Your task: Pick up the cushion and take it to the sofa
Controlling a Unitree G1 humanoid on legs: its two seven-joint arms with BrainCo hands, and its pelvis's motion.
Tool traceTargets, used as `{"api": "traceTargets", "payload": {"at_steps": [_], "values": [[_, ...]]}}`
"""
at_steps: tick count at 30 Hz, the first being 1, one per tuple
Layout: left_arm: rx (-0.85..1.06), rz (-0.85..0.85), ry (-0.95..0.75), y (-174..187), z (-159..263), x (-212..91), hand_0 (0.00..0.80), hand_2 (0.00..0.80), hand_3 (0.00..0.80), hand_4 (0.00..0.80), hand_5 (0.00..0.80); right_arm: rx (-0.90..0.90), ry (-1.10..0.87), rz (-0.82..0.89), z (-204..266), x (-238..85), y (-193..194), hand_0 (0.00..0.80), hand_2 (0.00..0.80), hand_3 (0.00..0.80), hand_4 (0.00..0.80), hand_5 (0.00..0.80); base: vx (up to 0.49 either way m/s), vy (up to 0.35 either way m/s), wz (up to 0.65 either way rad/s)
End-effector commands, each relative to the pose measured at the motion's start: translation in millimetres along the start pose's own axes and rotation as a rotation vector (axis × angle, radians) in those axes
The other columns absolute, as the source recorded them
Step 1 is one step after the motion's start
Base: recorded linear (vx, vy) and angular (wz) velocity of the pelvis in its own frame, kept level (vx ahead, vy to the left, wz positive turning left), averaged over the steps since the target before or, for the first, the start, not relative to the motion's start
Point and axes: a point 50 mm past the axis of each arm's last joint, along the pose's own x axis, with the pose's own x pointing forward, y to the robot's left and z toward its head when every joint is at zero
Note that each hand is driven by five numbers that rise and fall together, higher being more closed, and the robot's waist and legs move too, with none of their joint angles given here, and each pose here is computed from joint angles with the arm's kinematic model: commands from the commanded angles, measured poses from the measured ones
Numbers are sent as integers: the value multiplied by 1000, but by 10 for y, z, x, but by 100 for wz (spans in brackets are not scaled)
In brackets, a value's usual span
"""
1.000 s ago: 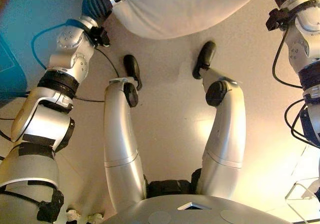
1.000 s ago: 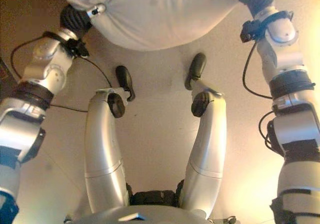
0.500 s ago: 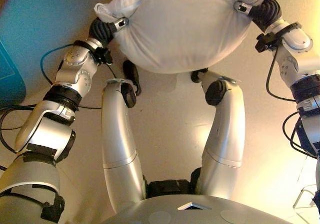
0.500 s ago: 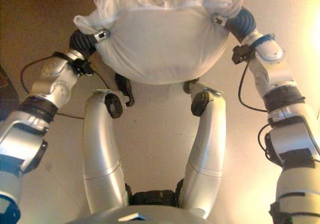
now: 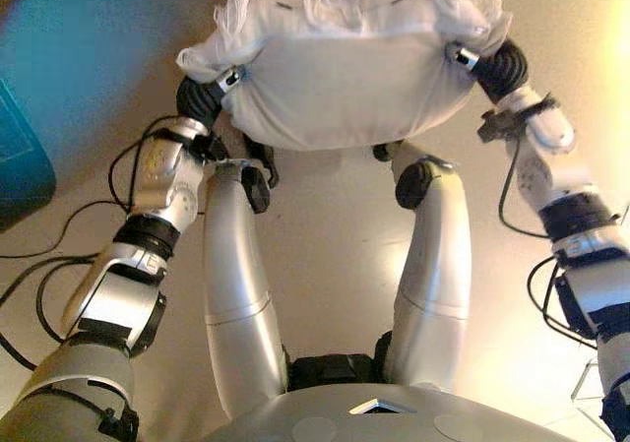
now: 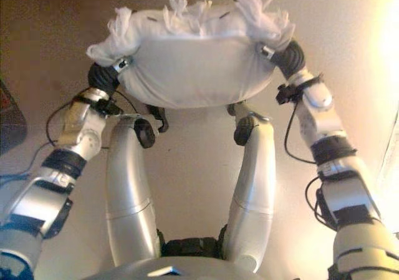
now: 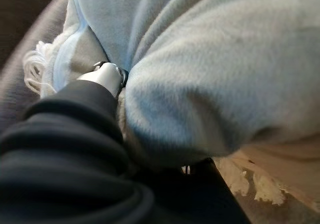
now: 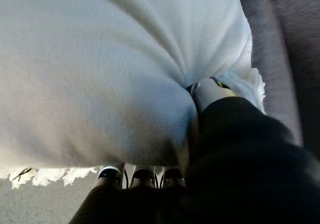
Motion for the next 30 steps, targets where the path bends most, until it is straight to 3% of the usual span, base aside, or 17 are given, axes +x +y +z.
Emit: {"api": "traceTargets", "payload": {"at_steps": [1,10,23,30], "values": [[-41,-231,-292,-601,300,59,800,800,800,800,800,-37,-251,127,360,-7,277,800,800,800,800,800,21,-13,12],[-143,-201,-257,-626,122,-357,800,800,800,800,800,56,-175,96,-60,-566,490,800,800,800,800,800,114,-25,8],[-258,-82,-246,-684,69,-1001,800,800,800,800,800,144,-266,125,54,-1046,869,800,800,800,800,800,168,-1,8],[-278,-78,-341,-700,292,-1052,800,800,800,800,800,196,-428,156,384,-1087,902,800,800,800,800,800,116,-20,1]]}}
